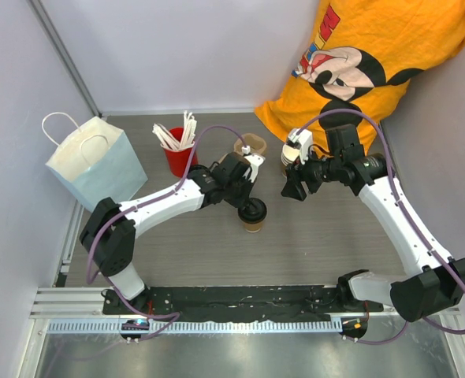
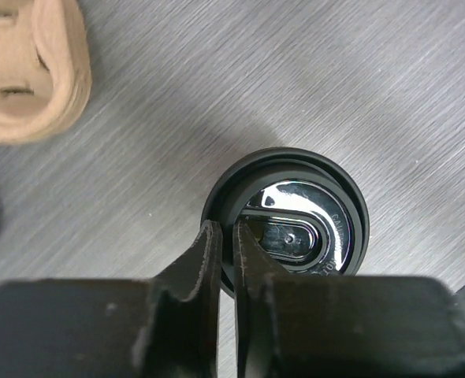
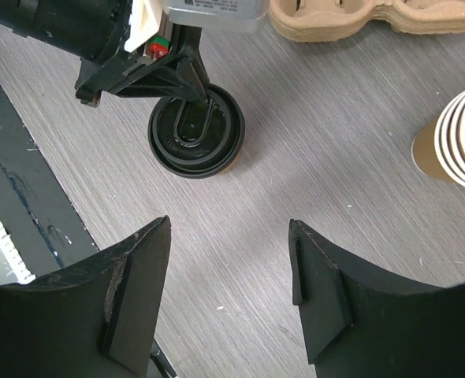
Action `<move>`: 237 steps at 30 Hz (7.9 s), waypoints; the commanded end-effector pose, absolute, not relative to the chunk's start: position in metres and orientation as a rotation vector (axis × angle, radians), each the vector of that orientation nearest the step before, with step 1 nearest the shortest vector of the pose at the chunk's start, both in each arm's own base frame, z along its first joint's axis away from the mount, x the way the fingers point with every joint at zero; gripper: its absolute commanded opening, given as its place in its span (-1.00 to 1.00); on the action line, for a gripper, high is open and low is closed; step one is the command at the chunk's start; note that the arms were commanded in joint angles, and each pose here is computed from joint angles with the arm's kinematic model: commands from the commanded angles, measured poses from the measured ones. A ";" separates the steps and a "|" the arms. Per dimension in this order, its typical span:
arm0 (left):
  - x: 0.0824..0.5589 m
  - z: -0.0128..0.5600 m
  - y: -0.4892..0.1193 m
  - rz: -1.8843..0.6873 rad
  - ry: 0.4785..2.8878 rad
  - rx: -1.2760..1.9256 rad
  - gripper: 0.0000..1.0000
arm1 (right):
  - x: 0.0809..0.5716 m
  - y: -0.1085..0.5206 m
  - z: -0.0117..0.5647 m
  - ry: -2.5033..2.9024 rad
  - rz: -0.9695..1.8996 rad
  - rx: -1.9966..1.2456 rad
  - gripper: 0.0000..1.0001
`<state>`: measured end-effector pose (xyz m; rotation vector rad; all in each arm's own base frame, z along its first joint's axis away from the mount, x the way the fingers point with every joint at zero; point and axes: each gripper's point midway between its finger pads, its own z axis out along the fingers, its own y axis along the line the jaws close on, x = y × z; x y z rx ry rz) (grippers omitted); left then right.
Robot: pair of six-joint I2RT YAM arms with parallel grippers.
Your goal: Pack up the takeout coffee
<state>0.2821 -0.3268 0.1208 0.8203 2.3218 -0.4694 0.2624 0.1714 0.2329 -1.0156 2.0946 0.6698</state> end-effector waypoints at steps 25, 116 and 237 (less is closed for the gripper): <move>0.309 0.182 -0.296 -0.594 2.249 0.643 0.71 | 0.253 0.178 0.248 2.026 0.739 -1.052 0.29; 0.244 0.135 -0.308 -0.794 2.047 1.113 0.99 | 0.290 0.203 0.212 2.323 0.736 -0.890 0.15; 0.267 0.205 -0.107 -0.318 2.132 0.566 0.99 | 0.268 0.264 0.214 1.846 0.496 -1.563 0.72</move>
